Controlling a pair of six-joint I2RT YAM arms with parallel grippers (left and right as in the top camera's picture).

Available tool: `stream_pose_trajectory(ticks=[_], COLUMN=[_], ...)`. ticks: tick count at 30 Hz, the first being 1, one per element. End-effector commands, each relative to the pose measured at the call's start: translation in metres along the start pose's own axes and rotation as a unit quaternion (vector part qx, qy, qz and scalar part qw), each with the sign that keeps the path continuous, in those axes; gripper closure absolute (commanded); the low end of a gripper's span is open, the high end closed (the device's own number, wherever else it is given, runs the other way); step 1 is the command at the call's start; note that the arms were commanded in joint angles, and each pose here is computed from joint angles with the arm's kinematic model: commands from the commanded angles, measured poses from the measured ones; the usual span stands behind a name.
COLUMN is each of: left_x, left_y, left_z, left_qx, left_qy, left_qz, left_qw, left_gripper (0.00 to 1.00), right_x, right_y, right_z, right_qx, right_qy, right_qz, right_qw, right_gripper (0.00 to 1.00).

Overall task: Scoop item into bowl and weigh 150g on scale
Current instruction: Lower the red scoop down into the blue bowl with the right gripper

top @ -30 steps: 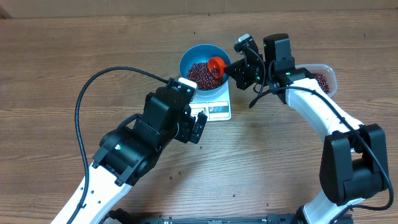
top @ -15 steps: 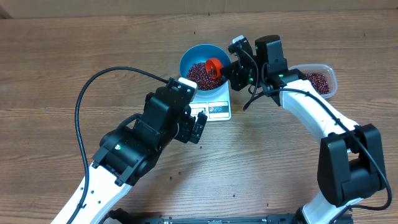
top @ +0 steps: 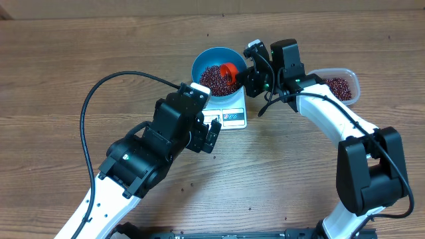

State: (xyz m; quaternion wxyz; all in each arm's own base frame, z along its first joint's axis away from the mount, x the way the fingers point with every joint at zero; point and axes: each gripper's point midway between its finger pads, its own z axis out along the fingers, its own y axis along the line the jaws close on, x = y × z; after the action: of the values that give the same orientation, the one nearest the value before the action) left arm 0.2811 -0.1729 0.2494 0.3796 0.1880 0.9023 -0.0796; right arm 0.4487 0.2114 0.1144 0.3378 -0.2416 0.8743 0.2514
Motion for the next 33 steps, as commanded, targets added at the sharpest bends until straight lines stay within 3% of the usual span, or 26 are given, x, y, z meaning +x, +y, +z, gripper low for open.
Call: stream_pose_trajectory(ticks=[1, 17, 33], left_x=[-0.005, -0.005, -0.005], left_y=[0.003, 0.003, 0.003], left_z=[-0.006, -0.006, -0.006], left_qx=[-0.003, -0.003, -0.003], left_qy=[-0.013, -0.012, -0.012], left_qz=[-0.007, -0.007, -0.007], left_qw=[1.000, 1.000, 1.000], left_gripper=[0.01, 0.00, 0.01], right_x=[0.003, 0.004, -0.027], right_y=[0.005, 0.031, 0.036], right_z=[0.003, 0.005, -0.005], right_qx=[-0.014, -0.068, -0.121], right_qy=[0.006, 0.011, -0.042], right_qz=[0.011, 0.028, 0.091], right_qw=[1.000, 0.997, 0.988], right_gripper=[0.96, 0.96, 0.96])
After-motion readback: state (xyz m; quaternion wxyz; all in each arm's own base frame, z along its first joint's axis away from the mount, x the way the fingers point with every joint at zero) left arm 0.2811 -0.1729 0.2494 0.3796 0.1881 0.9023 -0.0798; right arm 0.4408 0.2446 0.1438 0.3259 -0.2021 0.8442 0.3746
